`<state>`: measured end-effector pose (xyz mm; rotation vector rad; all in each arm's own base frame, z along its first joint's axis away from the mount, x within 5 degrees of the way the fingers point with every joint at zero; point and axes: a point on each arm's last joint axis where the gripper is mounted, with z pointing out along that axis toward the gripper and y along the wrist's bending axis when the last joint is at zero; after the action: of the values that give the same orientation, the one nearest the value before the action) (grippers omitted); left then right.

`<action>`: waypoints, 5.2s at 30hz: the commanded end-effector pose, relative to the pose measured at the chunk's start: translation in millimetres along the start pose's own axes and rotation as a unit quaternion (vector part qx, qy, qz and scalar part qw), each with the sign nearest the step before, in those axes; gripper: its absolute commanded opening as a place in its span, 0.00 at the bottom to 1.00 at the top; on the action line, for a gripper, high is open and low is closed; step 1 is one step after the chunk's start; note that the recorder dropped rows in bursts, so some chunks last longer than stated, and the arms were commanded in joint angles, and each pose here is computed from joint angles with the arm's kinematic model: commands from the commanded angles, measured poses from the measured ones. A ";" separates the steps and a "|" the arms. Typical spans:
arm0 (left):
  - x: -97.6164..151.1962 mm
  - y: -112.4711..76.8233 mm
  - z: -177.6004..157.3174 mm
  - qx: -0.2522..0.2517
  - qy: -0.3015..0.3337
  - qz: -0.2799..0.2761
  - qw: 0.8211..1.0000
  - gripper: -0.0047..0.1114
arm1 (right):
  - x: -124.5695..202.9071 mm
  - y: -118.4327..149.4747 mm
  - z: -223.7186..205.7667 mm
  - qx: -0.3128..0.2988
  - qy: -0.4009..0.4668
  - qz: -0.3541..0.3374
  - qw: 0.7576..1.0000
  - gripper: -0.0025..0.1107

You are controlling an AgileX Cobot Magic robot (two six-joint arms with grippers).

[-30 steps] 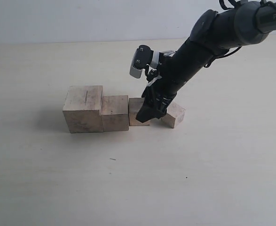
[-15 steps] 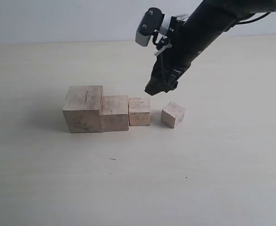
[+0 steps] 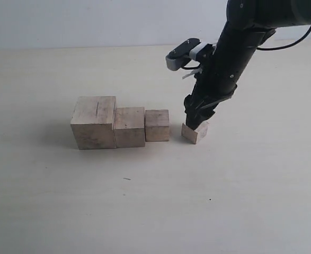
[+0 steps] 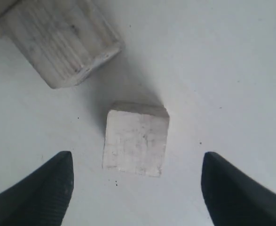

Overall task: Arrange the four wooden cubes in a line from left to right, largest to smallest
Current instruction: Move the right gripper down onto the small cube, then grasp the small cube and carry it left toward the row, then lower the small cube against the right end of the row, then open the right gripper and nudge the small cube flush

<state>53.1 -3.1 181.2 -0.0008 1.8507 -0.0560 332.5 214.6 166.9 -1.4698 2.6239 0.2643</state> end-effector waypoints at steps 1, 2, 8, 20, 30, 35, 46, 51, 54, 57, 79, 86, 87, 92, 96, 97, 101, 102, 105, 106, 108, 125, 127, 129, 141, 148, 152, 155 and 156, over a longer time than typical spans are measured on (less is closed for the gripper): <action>-0.2 0.0 0.0 0.000 -0.007 -0.005 1.000 0.04 | 4.2 -0.3 18.9 -0.019 0.032 0.012 0.999 0.67; -0.2 0.0 0.0 0.000 -0.007 -0.005 1.000 0.04 | 4.8 -1.1 24.4 -0.022 0.038 0.020 0.999 0.67; -0.2 0.0 0.0 0.000 -0.007 -0.005 1.000 0.04 | 6.1 -3.3 36.6 -0.024 0.048 0.022 0.998 0.55; -0.2 0.0 0.0 0.000 -0.007 -0.005 1.000 0.04 | 14.2 -14.0 20.4 0.038 0.084 -0.034 0.995 0.02; -0.2 0.0 0.0 0.000 -0.007 -0.005 1.000 0.04 | 20.8 -39.0 10.4 0.006 0.018 -0.156 0.988 0.02; -0.2 0.0 0.0 0.000 -0.007 -0.005 1.000 0.04 | 9.7 -37.2 4.9 -0.033 -0.037 -0.216 0.975 0.02; -0.2 0.0 0.0 0.000 -0.007 -0.005 1.000 0.04 | -4.8 -26.6 18.3 -0.031 0.025 -0.286 0.957 0.02; -0.2 0.0 0.0 0.000 -0.007 -0.005 1.000 0.04 | -11.2 -18.5 20.2 -0.026 0.018 -0.300 0.953 0.02; -0.2 0.0 0.0 0.000 -0.007 -0.005 1.000 0.04 | -14.0 -18.6 21.4 -0.018 0.007 -0.298 0.954 0.02; -0.2 0.0 0.0 0.000 -0.007 -0.005 1.000 0.04 | -13.4 -19.2 26.1 -0.021 0.010 -0.297 0.955 0.02; -0.2 0.0 0.0 0.000 -0.007 -0.005 1.000 0.04 | -19.9 -8.4 47.7 -0.040 0.003 -0.292 0.956 0.02; -0.2 0.0 0.0 0.000 -0.007 -0.005 1.000 0.04 | -19.4 -8.1 47.7 -0.042 0.005 -0.290 0.956 0.14; -0.2 0.0 0.0 0.000 -0.007 -0.005 1.000 0.04 | -19.4 -8.1 47.7 -0.042 0.005 -0.290 0.956 0.18; -0.2 0.0 0.0 0.000 -0.007 -0.005 1.000 0.04 | -19.0 -7.8 47.7 -0.044 0.007 -0.290 0.956 0.42; -0.2 0.0 0.0 0.000 -0.007 -0.005 1.000 0.04 | -19.0 -7.4 47.6 -0.046 0.007 -0.289 0.956 0.52; -0.2 0.0 0.0 0.000 -0.007 -0.005 1.000 0.04 | -19.0 -7.4 47.6 -0.046 0.007 -0.289 0.956 0.53; -0.2 0.0 0.0 0.000 -0.007 -0.005 1.000 0.04 | -19.5 -7.4 46.1 -0.044 0.005 -0.288 0.957 0.55; -0.2 0.0 0.0 0.000 -0.007 -0.005 1.000 0.04 | -19.8 -7.2 44.2 -0.042 0.003 -0.285 0.958 0.55; -0.2 0.0 0.0 0.000 -0.007 -0.005 1.000 0.04 | -21.0 -7.1 32.6 -0.028 -0.001 -0.282 0.959 0.55; -0.2 0.0 0.0 0.000 -0.007 -0.005 1.000 0.04 | -21.1 -7.6 27.4 -0.019 0.001 -0.277 0.961 0.55; -0.2 0.0 0.0 0.000 -0.007 -0.005 1.000 0.04 | -20.9 -8.6 17.8 -0.002 0.004 -0.257 0.966 0.55; -0.2 0.0 0.0 0.000 -0.007 -0.005 1.000 0.04 | -19.5 -30.3 29.0 0.099 0.031 -0.156 0.982 0.55; -0.2 0.0 0.0 0.000 -0.007 -0.005 1.000 0.04 | -18.2 -31.4 38.3 0.094 0.039 -0.156 0.983 0.55; -0.2 0.0 0.0 0.000 -0.007 -0.005 1.000 0.04 | -19.9 -33.1 44.3 0.098 0.031 -0.157 0.982 0.55; -0.2 0.0 0.0 0.000 -0.007 -0.005 1.000 0.04 | -26.5 -25.3 46.2 0.059 -0.015 -0.109 0.992 0.55; -0.2 0.0 0.0 0.000 -0.007 -0.005 1.000 0.04 | -24.1 -23.8 46.5 0.050 -0.003 -0.108 0.993 0.55; -0.2 0.0 0.0 0.000 -0.007 -0.005 1.000 0.04 | -24.1 -24.7 46.4 0.055 -0.002 -0.112 0.992 0.55; -0.2 0.0 0.0 0.000 -0.007 -0.005 1.000 0.04 | -22.9 -28.4 41.7 0.078 0.007 -0.112 0.991 0.55; -0.2 0.0 0.0 0.000 -0.007 -0.005 1.000 0.04 | -23.1 -29.5 34.5 0.092 0.006 -0.100 0.991 0.55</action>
<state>53.1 -3.1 181.2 -0.0008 1.8507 -0.0560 369.0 226.6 122.0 -1.7003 2.4169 0.0418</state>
